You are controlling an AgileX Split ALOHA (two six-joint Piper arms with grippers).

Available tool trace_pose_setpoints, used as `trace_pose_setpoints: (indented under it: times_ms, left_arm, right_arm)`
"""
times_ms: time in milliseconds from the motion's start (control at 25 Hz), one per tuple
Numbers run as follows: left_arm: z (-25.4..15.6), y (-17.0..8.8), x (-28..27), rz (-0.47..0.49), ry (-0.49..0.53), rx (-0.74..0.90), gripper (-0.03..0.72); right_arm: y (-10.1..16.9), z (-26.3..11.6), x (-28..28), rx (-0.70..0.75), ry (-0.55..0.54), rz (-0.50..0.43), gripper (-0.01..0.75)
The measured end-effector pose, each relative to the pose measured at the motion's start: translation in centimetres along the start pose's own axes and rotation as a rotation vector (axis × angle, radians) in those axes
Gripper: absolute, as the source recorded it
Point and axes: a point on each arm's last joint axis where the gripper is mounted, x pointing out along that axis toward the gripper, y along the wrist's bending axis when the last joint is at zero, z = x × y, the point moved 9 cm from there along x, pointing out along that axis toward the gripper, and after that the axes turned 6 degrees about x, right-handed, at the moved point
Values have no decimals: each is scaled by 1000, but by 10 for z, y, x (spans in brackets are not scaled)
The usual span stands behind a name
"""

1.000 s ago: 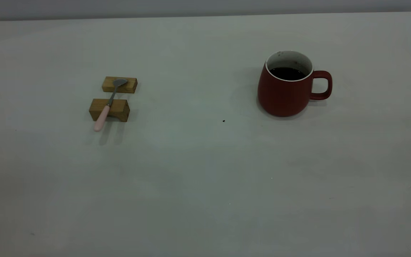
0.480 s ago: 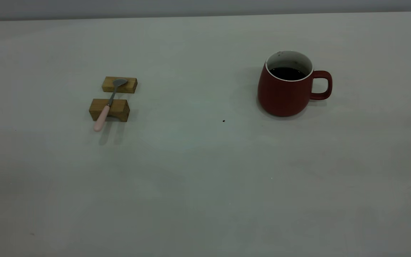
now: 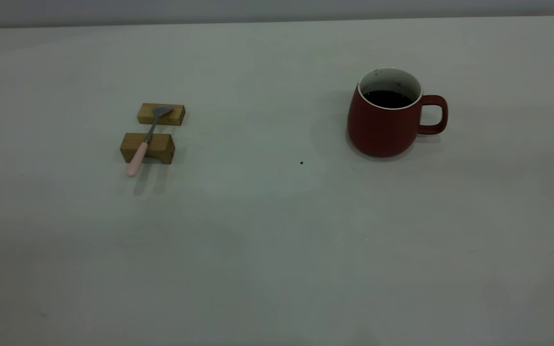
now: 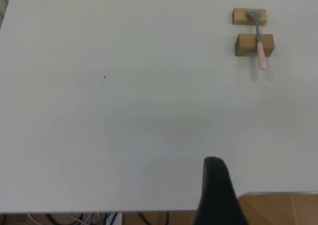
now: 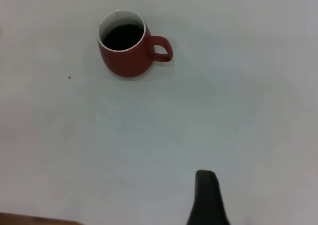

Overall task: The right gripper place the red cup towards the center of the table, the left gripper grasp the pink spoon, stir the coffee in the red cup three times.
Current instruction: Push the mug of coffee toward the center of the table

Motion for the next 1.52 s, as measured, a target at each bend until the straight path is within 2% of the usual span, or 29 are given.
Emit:
trace_pose_setpoints:
  times_ms: [240,400,600,840,1000,1160,1520]
  left_arm:
    - [0,0,0,0,1,0,571]
    - [0,0,0,0,1,0,571]
    - [0,0,0,0,2,0,571]
    - [0,0,0,0,2,0,571]
    - [0,0,0,0,2,0,571]
    - [0,0,0,0,2,0,571]
    - [0,0,0,0,2,0,571]
  right_arm:
    - [-3,37,74,-148,155,-14,607]
    - [0,54,127,-280,225,23,602]
    - [8,57,193,-474,281,124,590]
    - [15,30,268,-836,339,303,589]
    - [16,16,310,-1064,333,412,588]
    - [8,8,345,-1133,307,458,588]
    - [-6,-7,392,-1050,303,469,588]
